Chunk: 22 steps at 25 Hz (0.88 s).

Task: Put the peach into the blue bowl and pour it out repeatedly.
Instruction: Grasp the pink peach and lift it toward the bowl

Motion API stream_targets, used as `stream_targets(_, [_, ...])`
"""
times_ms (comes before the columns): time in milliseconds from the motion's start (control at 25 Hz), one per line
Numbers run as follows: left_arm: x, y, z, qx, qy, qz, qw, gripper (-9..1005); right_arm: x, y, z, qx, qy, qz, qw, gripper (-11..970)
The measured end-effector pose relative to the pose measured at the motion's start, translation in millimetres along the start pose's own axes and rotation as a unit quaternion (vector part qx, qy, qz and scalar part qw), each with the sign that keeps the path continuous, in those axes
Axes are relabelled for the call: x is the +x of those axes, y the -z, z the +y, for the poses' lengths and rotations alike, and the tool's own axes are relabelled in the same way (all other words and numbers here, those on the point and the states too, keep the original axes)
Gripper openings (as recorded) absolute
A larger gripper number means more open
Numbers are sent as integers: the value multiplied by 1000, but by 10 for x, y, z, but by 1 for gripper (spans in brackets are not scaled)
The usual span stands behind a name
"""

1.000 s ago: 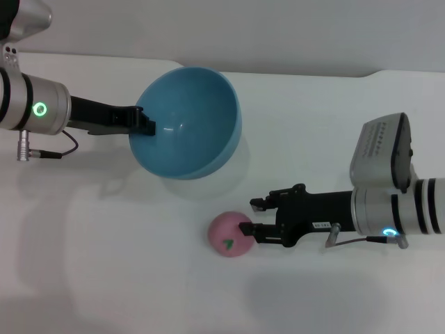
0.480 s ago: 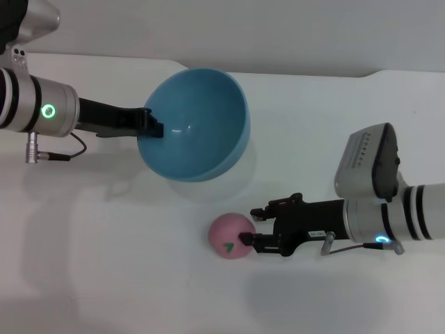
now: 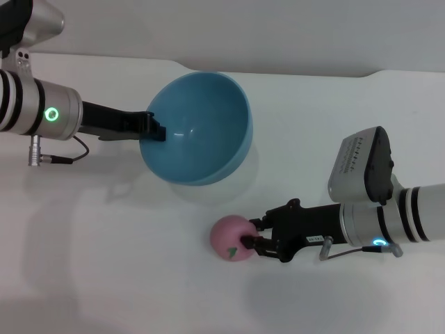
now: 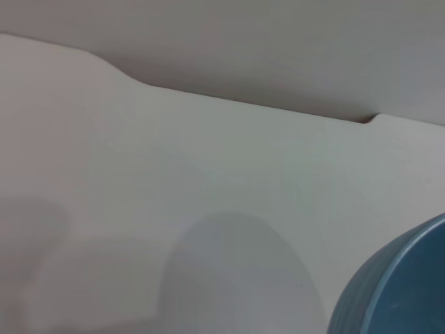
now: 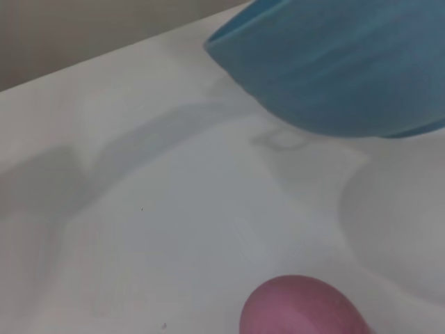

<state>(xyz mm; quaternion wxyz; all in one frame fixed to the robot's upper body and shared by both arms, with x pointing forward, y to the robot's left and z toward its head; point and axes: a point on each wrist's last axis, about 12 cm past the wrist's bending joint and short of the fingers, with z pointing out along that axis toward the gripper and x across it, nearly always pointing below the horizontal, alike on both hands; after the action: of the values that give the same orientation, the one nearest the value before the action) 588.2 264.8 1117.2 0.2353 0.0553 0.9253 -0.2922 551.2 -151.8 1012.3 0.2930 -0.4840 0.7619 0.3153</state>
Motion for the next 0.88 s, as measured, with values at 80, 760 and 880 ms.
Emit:
stream_targets(80, [7, 1, 6, 0, 1, 0, 1000, -1, 3, 1, 0, 0, 0, 0, 1000, 348])
stream_targets(760, [-29, -17, -35, 1, -13, 5, 1000, 0, 123, 415, -5, -18, -3, -115, 993, 58])
stream_targets(880, [-24, -36, -37, -6, -19, 12, 1000, -1, 247, 657, -3, -4, -10, -154, 988, 51])
